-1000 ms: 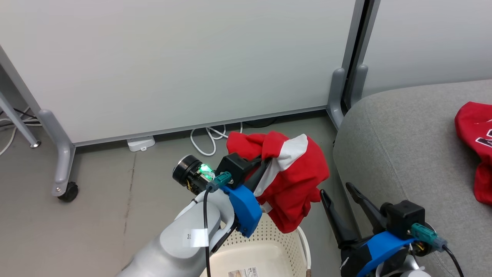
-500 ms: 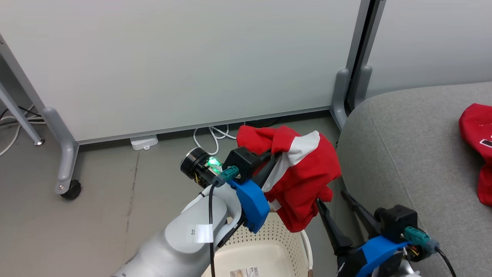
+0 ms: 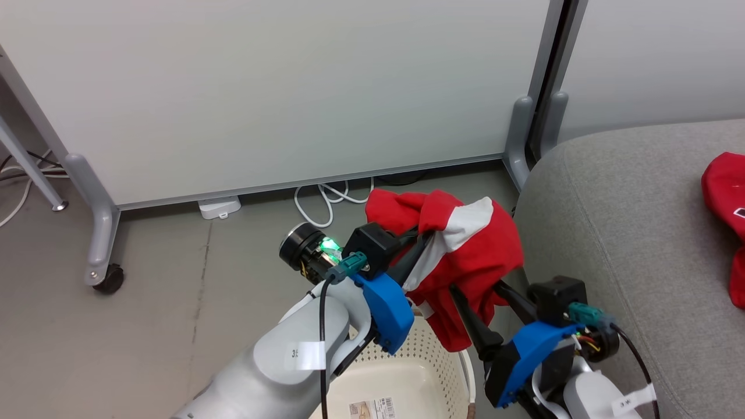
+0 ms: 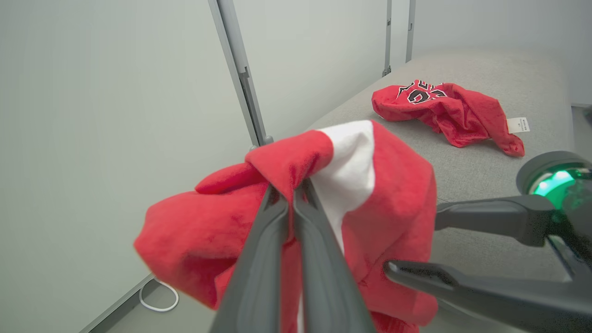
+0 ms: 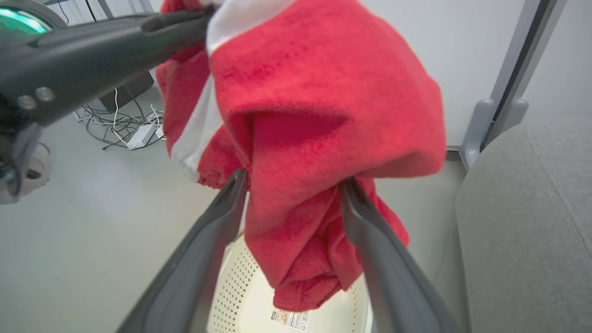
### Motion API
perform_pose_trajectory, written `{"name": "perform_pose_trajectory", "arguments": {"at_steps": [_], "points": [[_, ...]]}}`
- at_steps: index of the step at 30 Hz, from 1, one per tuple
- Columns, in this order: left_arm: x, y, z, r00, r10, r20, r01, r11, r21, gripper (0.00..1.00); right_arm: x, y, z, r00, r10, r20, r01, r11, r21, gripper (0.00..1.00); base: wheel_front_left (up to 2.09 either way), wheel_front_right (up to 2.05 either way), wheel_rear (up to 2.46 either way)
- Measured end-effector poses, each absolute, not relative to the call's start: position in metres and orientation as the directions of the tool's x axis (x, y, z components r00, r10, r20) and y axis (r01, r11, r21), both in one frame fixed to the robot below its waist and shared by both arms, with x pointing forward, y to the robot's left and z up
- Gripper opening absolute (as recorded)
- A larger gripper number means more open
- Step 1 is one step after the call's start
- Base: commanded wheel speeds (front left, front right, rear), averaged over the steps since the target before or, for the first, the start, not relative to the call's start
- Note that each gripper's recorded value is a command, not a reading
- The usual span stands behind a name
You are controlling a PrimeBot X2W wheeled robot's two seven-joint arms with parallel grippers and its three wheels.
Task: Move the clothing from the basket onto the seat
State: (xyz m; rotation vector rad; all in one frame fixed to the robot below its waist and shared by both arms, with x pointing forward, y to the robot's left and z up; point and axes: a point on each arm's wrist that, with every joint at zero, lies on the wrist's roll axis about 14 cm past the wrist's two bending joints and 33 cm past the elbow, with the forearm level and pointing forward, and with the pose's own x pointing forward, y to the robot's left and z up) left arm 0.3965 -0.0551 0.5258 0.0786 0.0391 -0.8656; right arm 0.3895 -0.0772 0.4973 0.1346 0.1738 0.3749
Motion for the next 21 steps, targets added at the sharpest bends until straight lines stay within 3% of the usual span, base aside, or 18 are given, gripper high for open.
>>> {"name": "perform_pose_trajectory", "arguments": {"at_steps": [19,20,21], "points": [[0.394,-0.055,0.524,0.644,-0.762,-0.069,0.765,0.643,0.040,0.00,0.425,-0.041,0.508,0.874,0.468,-0.129,-0.453,0.882,0.135,1.00,0.00,0.00,0.00],[0.393,-0.055,0.524,0.643,-0.763,-0.068,0.766,0.641,0.041,0.00,0.425,-0.040,0.508,0.872,0.472,-0.129,-0.456,0.880,0.135,0.90,0.00,0.00,0.00],[0.393,-0.056,0.524,0.642,-0.764,-0.067,0.767,0.640,0.040,0.00,0.425,-0.038,0.508,0.869,0.476,-0.132,-0.460,0.878,0.133,0.42,0.00,0.00,0.00]]}}
